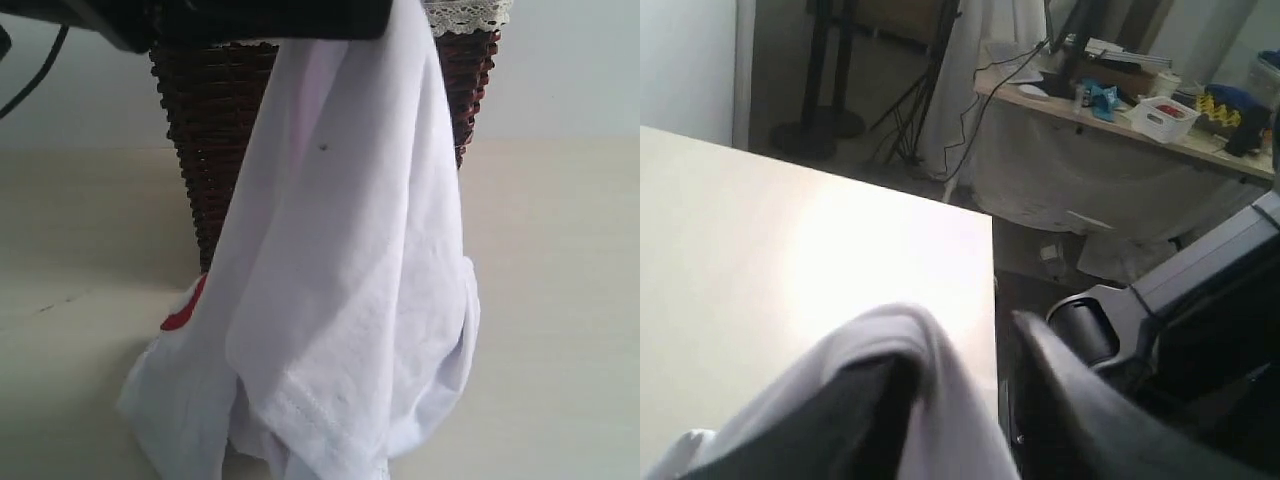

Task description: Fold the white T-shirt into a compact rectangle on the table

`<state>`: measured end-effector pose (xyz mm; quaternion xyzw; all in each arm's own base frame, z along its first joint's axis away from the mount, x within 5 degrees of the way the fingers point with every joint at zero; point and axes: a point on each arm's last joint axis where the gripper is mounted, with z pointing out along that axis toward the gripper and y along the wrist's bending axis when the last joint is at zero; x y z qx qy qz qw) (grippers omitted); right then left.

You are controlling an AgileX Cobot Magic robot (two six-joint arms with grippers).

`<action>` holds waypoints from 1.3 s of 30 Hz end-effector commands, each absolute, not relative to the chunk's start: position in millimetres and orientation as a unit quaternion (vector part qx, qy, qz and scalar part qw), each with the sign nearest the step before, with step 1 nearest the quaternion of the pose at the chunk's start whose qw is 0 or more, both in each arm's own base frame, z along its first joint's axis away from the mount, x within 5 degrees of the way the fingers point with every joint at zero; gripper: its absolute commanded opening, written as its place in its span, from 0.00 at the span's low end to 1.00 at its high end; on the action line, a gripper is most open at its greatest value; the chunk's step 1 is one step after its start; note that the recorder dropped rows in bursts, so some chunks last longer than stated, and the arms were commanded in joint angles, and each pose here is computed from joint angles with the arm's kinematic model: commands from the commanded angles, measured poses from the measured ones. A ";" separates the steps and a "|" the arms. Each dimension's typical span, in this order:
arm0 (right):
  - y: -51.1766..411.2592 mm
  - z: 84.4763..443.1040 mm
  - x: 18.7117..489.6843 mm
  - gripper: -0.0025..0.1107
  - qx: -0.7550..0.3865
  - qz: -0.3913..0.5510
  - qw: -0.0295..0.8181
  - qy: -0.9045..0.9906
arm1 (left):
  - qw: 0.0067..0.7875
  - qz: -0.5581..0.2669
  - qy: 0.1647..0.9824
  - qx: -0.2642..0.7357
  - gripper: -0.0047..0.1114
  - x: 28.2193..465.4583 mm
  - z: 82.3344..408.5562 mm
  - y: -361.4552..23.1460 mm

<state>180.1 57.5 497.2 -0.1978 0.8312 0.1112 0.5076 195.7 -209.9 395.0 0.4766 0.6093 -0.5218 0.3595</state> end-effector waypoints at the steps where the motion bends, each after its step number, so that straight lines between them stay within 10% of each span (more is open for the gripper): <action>1: 57.6 499.1 177.6 0.71 -0.199 0.112 0.510 0.830 | 0.358 -0.520 0.631 0.451 0.57 202.2 383.4 -210.3; 6: 57.6 498.7 177.3 0.71 -0.200 0.112 0.508 0.830 | 0.361 -0.518 0.639 0.440 0.80 208.4 383.3 -202.0; 16: 57.6 496.9 175.5 0.71 -0.204 0.112 0.496 0.836 | 0.322 -0.536 0.618 0.477 0.83 199.2 369.1 -194.4; 39: 56.5 501.8 166.0 0.71 -0.203 0.118 0.508 0.829 | 0.314 -0.094 0.762 0.558 0.83 119.5 148.9 -204.9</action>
